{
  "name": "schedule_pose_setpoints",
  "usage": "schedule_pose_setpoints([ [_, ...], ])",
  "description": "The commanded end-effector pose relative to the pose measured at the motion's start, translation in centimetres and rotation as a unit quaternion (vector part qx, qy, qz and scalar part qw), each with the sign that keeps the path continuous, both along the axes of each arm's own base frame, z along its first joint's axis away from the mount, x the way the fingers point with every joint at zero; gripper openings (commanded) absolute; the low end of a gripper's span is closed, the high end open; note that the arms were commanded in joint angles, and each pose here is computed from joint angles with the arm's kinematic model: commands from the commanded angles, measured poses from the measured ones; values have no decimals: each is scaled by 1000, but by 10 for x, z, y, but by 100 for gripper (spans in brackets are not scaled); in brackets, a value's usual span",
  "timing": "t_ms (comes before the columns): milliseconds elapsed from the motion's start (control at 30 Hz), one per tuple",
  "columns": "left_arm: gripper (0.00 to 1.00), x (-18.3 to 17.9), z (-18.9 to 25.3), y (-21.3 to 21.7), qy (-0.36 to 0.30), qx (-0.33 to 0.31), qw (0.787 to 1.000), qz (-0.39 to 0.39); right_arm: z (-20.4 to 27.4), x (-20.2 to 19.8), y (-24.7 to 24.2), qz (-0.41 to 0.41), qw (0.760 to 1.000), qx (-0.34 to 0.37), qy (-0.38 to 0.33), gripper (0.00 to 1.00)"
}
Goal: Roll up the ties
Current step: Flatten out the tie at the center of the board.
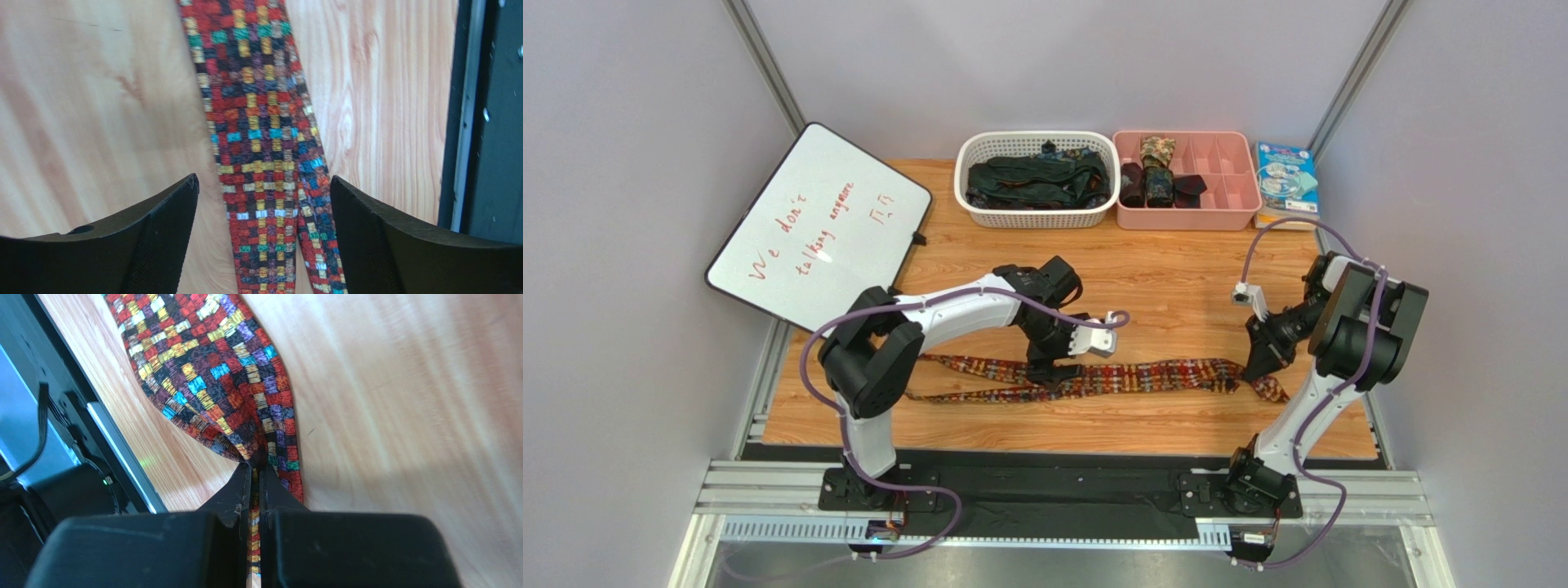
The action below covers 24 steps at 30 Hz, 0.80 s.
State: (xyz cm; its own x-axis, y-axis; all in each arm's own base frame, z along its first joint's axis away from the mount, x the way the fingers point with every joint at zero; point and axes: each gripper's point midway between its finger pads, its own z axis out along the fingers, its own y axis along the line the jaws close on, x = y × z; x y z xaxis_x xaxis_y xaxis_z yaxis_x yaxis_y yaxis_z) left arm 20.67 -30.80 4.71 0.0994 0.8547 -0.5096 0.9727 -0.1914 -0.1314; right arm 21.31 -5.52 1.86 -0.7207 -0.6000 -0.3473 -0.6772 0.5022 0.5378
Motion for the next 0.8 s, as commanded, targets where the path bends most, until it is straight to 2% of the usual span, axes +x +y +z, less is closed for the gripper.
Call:
schedule_pose_setpoints([
  [0, 87, 33, 63, -50, -115, -130, 984, 45, 49, -31, 31, -36, 988, 81, 130, 0],
  [100, 88, 45, 80, -86, -194, -163, 967, 34, 45, -35, 33, -34, 986, 81, 141, 0],
  [133, 89, 34, 75, -106, -203, -170, 964, 14, 44, -36, 34, -33, 986, 81, 142, 0],
  [200, 89, 35, 81, -129, -240, -182, 953, 11, 42, -38, 36, -33, 986, 77, 143, 0],
  [333, 89, 4, 53, -170, -288, -173, 941, -48, 39, -37, 35, -36, 987, 71, 139, 0],
  [567, 82, 12, 19, -192, -352, -131, 926, -41, 37, -44, 33, -23, 988, 64, 136, 0],
  [633, 78, 17, 6, -194, -360, -118, 924, -42, 37, -48, 34, -18, 988, 64, 137, 0],
  [700, 65, 21, -6, -195, -365, -97, 925, -43, 37, -50, 35, -16, 988, 66, 138, 0],
  [733, 57, 21, -9, -195, -362, -92, 927, -46, 37, -51, 35, -16, 988, 66, 137, 0],
  [767, 40, 21, -10, -196, -358, -93, 928, -45, 37, -51, 35, -16, 988, 66, 136, 0],
])
